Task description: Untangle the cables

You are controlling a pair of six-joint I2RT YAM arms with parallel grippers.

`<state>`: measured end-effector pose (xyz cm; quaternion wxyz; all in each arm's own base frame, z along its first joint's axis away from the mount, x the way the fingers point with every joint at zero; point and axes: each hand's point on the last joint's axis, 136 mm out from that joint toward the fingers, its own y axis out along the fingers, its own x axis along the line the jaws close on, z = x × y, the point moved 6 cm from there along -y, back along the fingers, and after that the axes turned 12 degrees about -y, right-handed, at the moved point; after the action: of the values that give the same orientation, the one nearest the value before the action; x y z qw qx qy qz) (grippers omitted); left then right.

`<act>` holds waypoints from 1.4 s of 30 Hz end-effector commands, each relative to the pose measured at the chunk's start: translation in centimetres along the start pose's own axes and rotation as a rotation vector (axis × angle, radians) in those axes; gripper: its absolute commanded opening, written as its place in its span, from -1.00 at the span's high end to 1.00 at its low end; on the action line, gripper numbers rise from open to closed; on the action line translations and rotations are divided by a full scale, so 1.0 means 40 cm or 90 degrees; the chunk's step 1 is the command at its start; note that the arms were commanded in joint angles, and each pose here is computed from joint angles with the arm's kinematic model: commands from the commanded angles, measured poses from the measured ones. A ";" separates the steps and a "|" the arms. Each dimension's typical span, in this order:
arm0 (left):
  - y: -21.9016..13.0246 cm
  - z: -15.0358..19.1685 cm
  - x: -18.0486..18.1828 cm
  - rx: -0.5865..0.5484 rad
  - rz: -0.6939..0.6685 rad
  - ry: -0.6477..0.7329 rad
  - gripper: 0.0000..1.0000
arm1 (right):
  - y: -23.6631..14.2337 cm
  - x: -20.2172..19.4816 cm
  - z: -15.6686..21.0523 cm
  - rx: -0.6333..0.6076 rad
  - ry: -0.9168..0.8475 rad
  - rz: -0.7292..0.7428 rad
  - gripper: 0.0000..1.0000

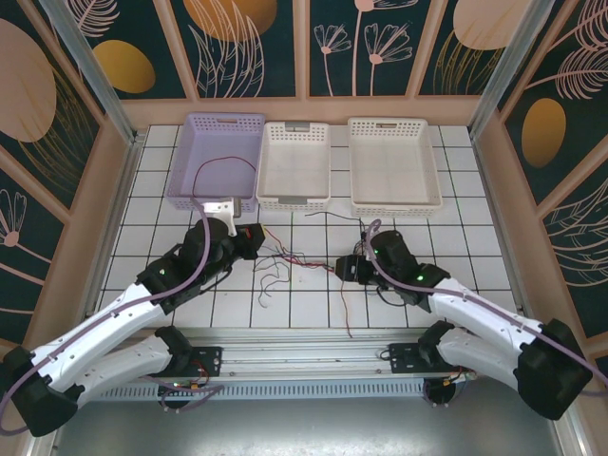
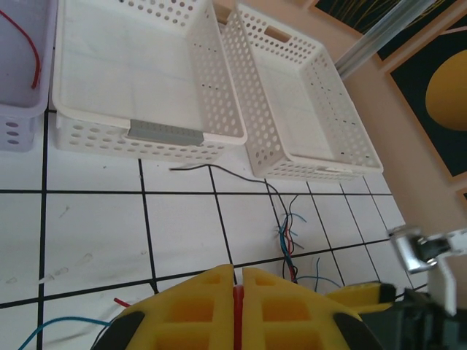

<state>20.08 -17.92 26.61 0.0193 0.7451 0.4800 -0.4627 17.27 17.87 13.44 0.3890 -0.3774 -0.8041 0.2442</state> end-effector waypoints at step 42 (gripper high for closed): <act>-0.204 -0.141 -0.001 -0.153 -0.128 0.103 1.00 | -0.124 -0.202 -0.026 -0.123 0.191 0.216 1.00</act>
<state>17.97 -11.77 32.41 0.0277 0.7262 0.5844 -0.3611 19.53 9.22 13.67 0.4205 -0.5630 -0.6954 0.1507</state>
